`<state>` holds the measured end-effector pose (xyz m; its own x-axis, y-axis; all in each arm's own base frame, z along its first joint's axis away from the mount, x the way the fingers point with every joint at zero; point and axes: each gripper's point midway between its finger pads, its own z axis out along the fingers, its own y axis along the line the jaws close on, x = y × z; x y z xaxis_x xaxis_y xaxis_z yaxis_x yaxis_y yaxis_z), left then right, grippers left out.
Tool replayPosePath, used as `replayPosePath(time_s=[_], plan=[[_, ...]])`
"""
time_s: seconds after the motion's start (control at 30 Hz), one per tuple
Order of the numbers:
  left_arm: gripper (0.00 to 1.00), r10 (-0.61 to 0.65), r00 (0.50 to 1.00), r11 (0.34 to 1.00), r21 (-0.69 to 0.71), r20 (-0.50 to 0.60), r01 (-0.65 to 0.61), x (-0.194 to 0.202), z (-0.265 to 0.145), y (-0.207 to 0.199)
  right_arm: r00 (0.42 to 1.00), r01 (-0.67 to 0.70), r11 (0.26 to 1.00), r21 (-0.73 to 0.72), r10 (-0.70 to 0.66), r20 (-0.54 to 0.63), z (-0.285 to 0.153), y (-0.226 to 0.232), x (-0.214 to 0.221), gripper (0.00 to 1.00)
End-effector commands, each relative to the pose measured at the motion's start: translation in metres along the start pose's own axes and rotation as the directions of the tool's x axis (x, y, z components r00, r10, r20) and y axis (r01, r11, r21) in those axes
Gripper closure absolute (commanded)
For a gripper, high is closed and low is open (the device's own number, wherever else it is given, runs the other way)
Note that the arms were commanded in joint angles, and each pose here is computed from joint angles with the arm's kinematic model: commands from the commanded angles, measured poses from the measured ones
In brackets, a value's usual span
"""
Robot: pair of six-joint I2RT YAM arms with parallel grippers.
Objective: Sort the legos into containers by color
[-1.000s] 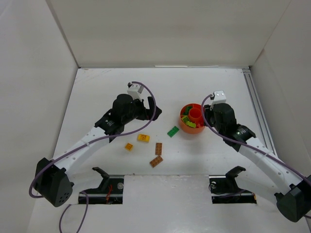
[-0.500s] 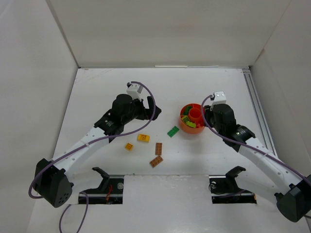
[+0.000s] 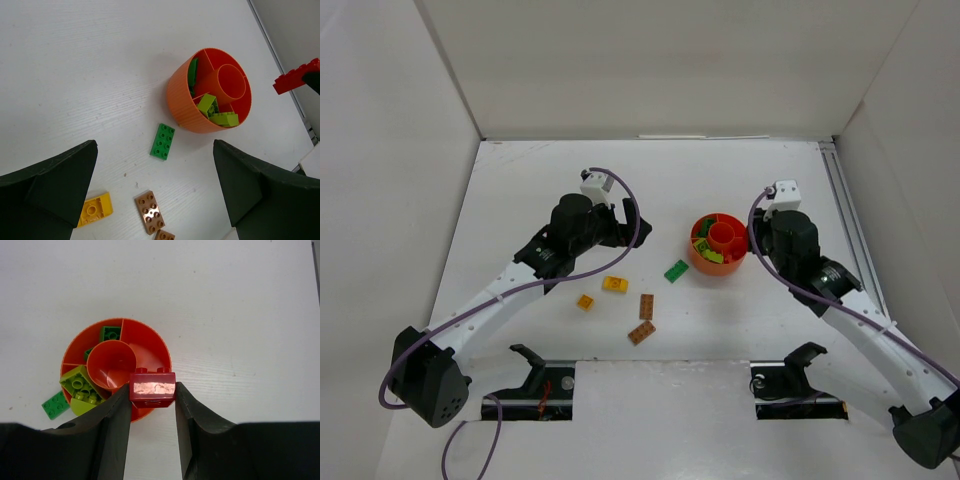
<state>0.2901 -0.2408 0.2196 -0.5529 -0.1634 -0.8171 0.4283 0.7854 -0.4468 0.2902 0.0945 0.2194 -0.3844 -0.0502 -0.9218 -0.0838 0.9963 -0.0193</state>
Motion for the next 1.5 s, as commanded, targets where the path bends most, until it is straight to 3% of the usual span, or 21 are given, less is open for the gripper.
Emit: replayPosePath(time_s=[0.0, 0.43, 0.97, 1.47], plan=[[0.00, 0.001, 0.999, 1.000, 0.019, 0.050, -0.001, -0.015, -0.008, -0.007, 0.995, -0.021, 1.000, -0.012, 0.022, 0.094, -0.013, 0.001, -0.035, 0.82], [0.00, 0.001, 0.998, 1.000, 0.023, 0.058, -0.002, -0.017, -0.010, -0.009, 0.995, -0.022, 0.999, -0.033, 0.025, 0.099, -0.014, 0.004, -0.039, 0.82], [0.00, -0.008, 0.998, 1.000, 0.016, 0.062, 0.007, -0.018, -0.013, -0.008, 1.000, -0.025, 0.998, -0.053, 0.024, -0.013, 0.005, 0.014, 0.009, 0.82], [0.00, -0.031, 0.999, 0.999, -0.018, 0.036, 0.031, -0.009, -0.015, -0.001, 0.999, -0.016, 0.998, -0.057, 0.013, -0.038, 0.016, 0.017, 0.027, 0.82]])
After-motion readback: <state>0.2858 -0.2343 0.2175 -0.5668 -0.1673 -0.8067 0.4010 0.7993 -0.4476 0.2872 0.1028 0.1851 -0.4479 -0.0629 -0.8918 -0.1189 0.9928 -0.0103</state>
